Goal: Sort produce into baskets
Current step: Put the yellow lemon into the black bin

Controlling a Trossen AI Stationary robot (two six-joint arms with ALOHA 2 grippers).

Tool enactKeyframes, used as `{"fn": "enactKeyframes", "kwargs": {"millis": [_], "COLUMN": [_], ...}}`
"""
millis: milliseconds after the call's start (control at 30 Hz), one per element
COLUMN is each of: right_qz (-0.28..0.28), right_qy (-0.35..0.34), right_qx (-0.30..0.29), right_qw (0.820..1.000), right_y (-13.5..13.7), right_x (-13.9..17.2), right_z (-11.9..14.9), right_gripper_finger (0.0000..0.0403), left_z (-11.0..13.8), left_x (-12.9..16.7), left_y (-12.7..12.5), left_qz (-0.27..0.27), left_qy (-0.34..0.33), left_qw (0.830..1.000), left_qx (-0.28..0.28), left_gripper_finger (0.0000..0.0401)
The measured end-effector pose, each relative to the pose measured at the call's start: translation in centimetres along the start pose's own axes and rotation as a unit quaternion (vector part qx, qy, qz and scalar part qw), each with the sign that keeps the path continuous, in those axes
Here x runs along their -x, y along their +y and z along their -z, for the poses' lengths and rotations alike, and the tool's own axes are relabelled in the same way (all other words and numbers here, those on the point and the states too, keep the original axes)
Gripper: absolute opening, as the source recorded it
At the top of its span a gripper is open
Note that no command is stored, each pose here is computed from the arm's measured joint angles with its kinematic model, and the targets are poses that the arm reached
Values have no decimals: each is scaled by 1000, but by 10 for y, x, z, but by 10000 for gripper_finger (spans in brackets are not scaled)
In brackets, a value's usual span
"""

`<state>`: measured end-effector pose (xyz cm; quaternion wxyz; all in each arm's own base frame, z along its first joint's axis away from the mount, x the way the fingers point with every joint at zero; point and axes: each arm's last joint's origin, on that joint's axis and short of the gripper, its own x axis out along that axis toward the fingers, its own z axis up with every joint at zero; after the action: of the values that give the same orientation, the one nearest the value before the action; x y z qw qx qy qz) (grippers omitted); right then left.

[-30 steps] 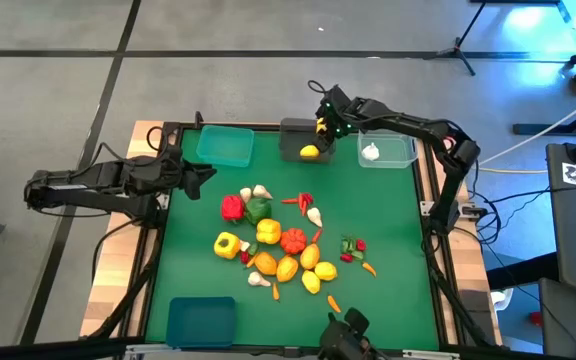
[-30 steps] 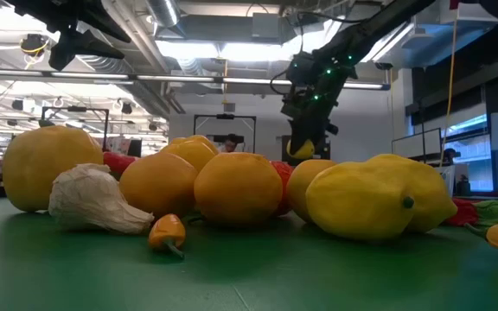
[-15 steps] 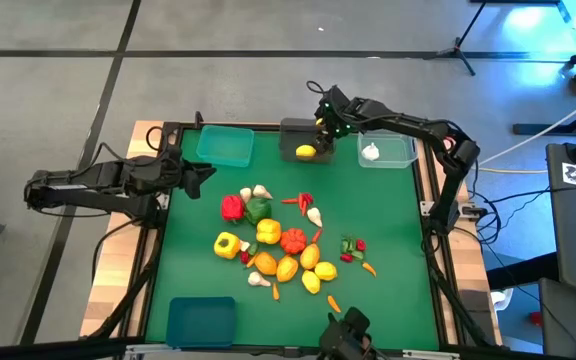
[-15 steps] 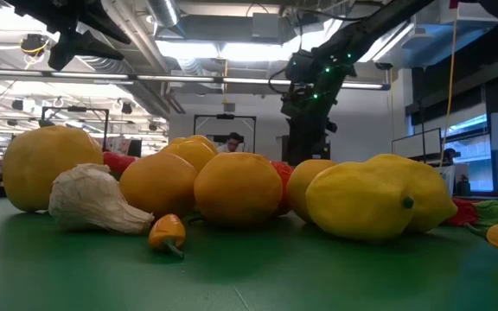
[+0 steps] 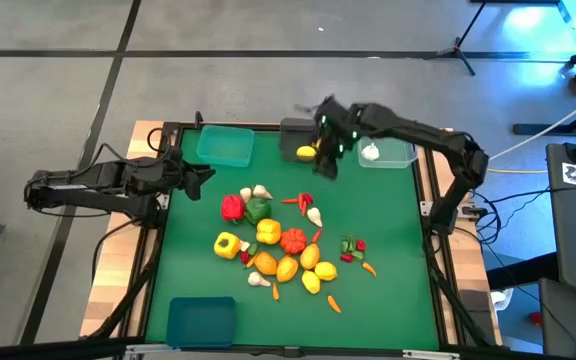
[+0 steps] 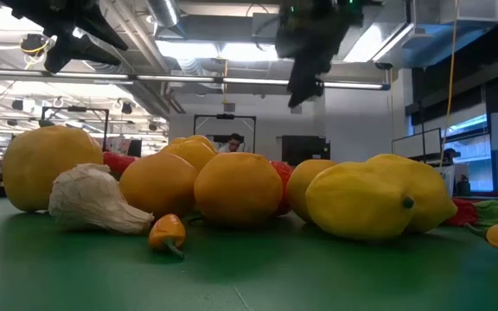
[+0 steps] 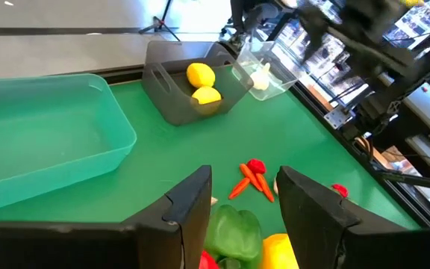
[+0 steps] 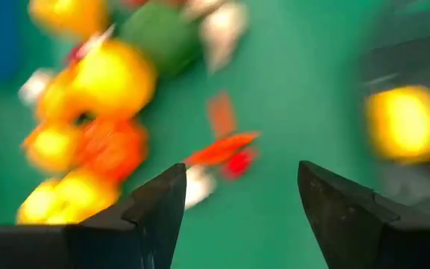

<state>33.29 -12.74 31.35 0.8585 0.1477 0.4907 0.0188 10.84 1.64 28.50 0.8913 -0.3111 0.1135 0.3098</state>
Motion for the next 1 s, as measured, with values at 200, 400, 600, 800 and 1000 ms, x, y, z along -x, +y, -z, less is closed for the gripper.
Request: {"fn": "enactKeyframes", "kwargs": {"millis": [200, 400, 600, 800, 1000], "right_qz": [-63, -71, -38, -38, -40], "right_qy": [119, 148, 84, 61, 73], "right_qx": [50, 28, 36, 58, 29], "right_qw": [990, 986, 995, 996, 996], "right_y": [81, 138, 180, 184, 185], "right_x": [-40, -69, -87, -89, -105], "right_z": [29, 85, 121, 119, 120], "right_gripper_finger": [253, 253, 253, 253, 288], "left_z": [0, 2, 2, 2, 2], "left_x": [0, 0, 0, 0, 0], "left_y": [0, 2, 2, 2, 2], "left_qz": [0, -7, -8, -9, -2], "left_qy": [0, 8, 9, 9, 17], "left_qw": [1000, 1000, 1000, 1000, 1000], "left_qx": [0, -5, -4, 18, 19], "left_gripper_finger": [151, 151, 151, 151, 151]}}
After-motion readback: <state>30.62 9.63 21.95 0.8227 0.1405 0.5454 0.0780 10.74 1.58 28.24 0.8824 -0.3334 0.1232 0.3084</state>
